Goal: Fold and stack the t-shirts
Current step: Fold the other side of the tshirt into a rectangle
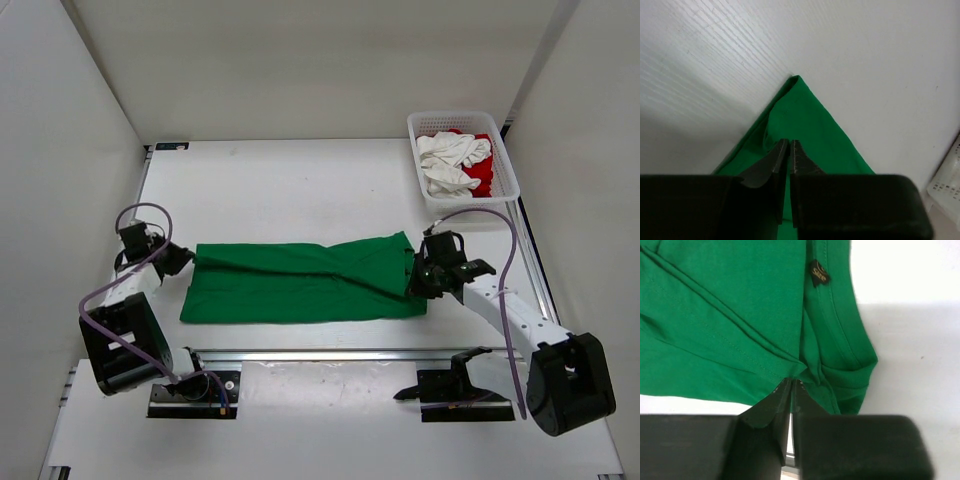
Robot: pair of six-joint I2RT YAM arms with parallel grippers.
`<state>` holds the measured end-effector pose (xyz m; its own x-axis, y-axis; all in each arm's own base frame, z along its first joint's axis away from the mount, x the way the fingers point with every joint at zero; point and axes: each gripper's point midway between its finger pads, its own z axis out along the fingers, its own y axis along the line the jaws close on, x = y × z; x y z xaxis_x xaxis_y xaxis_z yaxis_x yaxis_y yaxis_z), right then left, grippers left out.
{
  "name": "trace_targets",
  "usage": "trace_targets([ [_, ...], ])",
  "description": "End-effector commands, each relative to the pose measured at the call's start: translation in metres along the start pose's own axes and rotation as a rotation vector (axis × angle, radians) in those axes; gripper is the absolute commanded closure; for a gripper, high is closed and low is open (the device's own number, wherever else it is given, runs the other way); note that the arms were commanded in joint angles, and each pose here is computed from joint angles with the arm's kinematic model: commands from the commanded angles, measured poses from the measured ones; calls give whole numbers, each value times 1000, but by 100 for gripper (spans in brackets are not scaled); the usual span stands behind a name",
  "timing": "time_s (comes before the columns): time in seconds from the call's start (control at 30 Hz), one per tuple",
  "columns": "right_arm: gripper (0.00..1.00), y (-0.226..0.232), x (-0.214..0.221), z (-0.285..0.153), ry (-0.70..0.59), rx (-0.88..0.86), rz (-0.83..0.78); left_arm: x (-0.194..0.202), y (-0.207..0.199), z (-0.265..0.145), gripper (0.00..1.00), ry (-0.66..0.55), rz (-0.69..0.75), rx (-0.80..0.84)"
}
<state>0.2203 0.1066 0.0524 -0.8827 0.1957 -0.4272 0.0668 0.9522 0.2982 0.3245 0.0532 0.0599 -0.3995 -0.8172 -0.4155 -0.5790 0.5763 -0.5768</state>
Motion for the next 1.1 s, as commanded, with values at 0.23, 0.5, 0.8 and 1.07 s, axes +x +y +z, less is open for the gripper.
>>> trace_targets([
  [0.23,68,46,-70,-54,-336,-111,21,-49,-43,-56,65,-328,-86,229],
  [0.5,99,140,-90,1,-195,-365,-185,89,-142,-43,69,-6,193,460],
  [0.8,67,146,-97,62,-134,-341,-250,193,-157,-49,70,224,343,584],
  [1.07,66,142,-70,81,-48,-318,-272,209,-129,-43,70,275,339,561],
])
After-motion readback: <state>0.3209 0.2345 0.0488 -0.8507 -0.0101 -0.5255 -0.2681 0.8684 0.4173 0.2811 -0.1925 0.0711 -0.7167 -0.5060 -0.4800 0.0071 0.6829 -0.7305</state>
